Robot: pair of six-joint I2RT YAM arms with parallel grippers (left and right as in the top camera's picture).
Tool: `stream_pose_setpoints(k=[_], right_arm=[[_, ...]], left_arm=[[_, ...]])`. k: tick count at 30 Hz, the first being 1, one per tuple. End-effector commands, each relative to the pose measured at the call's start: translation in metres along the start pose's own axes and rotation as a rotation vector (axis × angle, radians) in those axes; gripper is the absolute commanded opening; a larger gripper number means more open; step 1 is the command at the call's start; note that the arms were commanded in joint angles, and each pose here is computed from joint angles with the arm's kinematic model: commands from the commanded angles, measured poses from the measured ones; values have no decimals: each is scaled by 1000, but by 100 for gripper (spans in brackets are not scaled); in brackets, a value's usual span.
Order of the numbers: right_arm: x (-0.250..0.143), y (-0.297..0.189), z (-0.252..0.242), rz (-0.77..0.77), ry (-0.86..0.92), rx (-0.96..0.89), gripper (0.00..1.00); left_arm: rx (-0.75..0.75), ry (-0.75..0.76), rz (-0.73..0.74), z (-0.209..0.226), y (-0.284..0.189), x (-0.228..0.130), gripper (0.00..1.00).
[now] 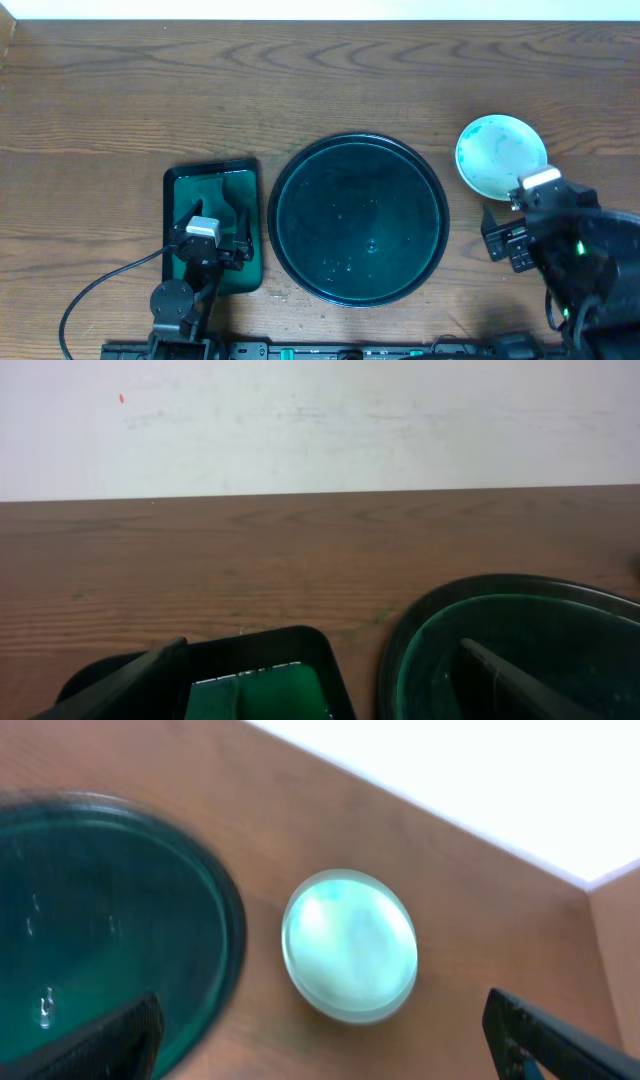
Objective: Clean dirty plates on tray and stack at the side
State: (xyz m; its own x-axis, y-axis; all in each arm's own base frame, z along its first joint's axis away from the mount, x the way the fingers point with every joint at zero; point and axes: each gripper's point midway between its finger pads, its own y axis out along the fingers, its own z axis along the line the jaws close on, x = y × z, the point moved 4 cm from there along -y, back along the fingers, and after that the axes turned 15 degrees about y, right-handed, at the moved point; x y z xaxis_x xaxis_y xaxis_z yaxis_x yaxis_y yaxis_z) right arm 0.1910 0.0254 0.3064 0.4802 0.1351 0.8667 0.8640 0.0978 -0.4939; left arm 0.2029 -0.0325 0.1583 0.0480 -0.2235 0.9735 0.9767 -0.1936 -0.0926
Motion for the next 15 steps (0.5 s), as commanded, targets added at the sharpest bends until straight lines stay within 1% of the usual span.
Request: stream_pose_setpoints(k=[1,3,8,11,15], right_arm=[[-10,1,12,-87,77,91,99],[-16,7,11,-182,179,95,99],[-42,26,11,-342,359,118,99],[-61,40,13,-407,427,141,99],[-83,56,14,-441,509,165,99]], left_arm=[[-19,-6,44,-4,0,-12,83],[-19,-6,44,-4,0,-12,83],[-19,-6,44,-4,0,-12,83],[-19,-6,44,-4,0,-12,83],[-19,-6,44,-4,0,-12,83]])
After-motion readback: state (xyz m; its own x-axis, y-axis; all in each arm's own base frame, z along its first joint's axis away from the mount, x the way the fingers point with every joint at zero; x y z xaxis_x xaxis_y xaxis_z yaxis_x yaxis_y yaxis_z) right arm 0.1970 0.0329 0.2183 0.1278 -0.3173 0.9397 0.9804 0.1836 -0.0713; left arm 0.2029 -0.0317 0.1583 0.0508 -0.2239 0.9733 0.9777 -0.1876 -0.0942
